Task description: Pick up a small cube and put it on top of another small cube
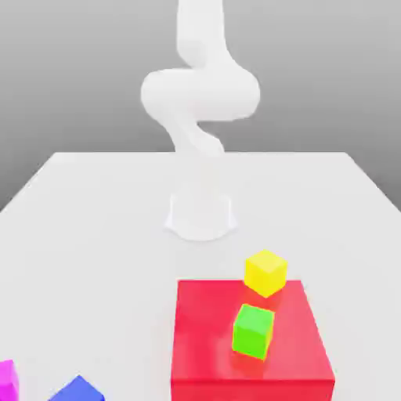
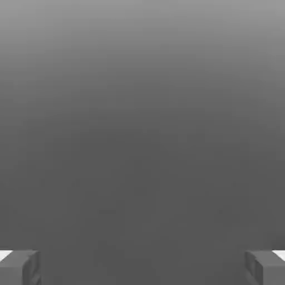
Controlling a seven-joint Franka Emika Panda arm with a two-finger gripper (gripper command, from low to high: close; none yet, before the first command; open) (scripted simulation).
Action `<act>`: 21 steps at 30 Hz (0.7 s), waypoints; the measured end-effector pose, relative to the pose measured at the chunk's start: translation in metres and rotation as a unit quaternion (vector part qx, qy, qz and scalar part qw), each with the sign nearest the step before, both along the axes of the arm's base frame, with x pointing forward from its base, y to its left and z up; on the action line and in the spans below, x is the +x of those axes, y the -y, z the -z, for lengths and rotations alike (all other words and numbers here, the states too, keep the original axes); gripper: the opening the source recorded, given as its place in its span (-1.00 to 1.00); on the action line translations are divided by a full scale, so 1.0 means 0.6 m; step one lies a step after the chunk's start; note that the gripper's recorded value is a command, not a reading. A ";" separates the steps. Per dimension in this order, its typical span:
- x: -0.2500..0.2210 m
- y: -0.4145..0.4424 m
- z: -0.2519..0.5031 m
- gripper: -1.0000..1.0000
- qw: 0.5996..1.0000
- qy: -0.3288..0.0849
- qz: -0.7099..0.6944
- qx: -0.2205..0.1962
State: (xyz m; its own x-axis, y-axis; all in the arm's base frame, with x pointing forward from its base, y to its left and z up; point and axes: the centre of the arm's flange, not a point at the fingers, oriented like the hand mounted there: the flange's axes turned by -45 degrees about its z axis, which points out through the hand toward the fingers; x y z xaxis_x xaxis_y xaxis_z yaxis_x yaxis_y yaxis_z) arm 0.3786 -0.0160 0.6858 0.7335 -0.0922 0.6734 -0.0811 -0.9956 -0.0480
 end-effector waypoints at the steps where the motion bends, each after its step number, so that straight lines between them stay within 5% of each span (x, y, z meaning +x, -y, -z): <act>1: 0.022 0.013 0.019 0.00 1.000 -0.012 0.015 0.009; 12: 0.192 0.172 0.261 0.00 0.970 -0.132 0.183 0.092; 21: 0.235 0.330 0.507 0.00 0.906 -0.216 0.331 0.150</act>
State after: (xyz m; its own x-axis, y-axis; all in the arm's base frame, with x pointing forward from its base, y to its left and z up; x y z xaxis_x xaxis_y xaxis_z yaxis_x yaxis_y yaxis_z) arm 0.5195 -0.2139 0.3819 0.6399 -0.7397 0.2084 -0.7315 -0.6694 -0.1299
